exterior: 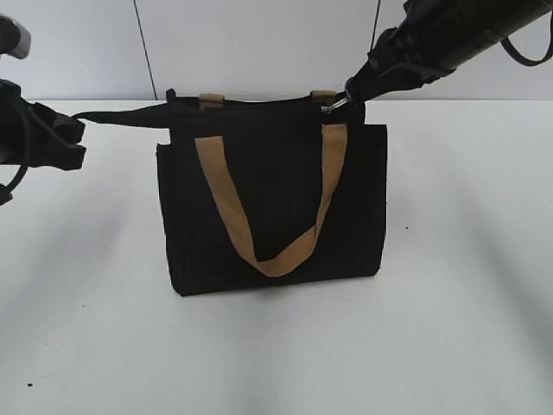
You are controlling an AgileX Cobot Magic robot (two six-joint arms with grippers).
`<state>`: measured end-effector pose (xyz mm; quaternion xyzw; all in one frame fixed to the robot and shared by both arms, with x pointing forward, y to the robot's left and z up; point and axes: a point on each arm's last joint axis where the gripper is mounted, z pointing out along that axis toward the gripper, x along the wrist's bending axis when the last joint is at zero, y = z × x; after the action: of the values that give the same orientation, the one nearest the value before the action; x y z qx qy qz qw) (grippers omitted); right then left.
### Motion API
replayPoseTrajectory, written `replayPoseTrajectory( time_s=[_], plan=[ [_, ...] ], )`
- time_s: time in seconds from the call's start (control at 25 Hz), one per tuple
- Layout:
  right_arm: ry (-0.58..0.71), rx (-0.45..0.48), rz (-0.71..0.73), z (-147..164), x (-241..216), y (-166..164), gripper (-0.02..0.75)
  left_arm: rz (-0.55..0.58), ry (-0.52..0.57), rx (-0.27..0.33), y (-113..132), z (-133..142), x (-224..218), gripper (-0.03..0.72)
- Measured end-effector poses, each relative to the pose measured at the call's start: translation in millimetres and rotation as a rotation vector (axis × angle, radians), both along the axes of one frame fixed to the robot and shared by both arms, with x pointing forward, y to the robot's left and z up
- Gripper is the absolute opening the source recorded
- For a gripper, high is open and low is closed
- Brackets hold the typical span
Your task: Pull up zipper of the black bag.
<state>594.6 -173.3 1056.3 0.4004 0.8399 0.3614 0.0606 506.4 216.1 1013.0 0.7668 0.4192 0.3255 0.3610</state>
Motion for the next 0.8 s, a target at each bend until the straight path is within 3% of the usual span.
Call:
replayPoseTrajectory(
  time_s=[0.2,0.28,0.52,0.8],
  plan=[
    [-0.014,0.017,-0.005,14,-8,-1,0.424,0.106,0.052,-0.099,4,1,-2,0.396],
    [-0.007,0.033,-0.013,24,-15,-2,0.493,0.171,0.085,-0.135,8,5,-7,0.456],
    [0.127,0.035,-0.004,30,-32,-3,0.535,0.298,0.141,-0.166,23,25,-32,0.485],
    [0.246,-0.047,-0.002,38,-57,-13,0.537,0.411,0.184,-0.190,43,56,-80,0.487]
  ],
)
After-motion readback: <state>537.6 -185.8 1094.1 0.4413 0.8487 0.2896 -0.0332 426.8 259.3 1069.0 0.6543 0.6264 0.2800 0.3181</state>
